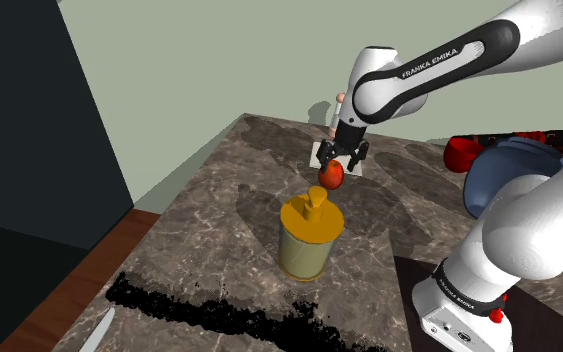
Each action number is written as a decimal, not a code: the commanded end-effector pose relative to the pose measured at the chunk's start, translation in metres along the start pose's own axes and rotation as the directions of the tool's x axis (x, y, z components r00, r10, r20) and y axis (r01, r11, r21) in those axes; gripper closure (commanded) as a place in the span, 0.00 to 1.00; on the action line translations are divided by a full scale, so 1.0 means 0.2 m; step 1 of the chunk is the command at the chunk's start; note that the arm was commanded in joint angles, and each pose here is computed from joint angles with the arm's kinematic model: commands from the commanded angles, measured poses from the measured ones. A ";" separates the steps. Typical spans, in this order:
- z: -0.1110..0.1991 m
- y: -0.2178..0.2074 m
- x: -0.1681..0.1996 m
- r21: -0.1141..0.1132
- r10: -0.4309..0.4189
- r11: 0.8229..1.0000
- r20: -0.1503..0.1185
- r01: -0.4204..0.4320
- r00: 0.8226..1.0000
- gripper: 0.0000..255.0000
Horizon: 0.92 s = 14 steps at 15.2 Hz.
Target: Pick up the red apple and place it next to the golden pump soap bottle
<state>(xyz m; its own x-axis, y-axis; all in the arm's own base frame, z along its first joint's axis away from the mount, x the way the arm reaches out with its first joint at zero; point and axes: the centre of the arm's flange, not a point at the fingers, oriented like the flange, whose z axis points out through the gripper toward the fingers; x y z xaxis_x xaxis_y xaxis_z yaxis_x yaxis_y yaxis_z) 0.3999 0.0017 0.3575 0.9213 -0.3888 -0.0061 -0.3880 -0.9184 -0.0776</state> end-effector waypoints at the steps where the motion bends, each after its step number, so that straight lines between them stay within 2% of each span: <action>1: 0.00 0.00 0.00 0.000 0.000 1.000 0.000 0.000 1.000 0.00; 4: 0.00 0.00 0.00 0.000 0.000 1.000 0.000 0.000 1.000 0.00; 5: 0.00 0.00 0.00 0.000 0.000 1.000 0.000 0.000 1.000 1.00; 14: 0.00 0.00 0.00 0.000 0.000 1.000 0.000 0.000 1.000 1.00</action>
<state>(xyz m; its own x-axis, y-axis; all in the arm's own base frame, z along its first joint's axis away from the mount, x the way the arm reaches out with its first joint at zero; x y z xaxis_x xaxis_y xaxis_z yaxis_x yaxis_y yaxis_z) 0.4002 0.0017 0.3583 0.9215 -0.3884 -0.0031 -0.3875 -0.9185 -0.0790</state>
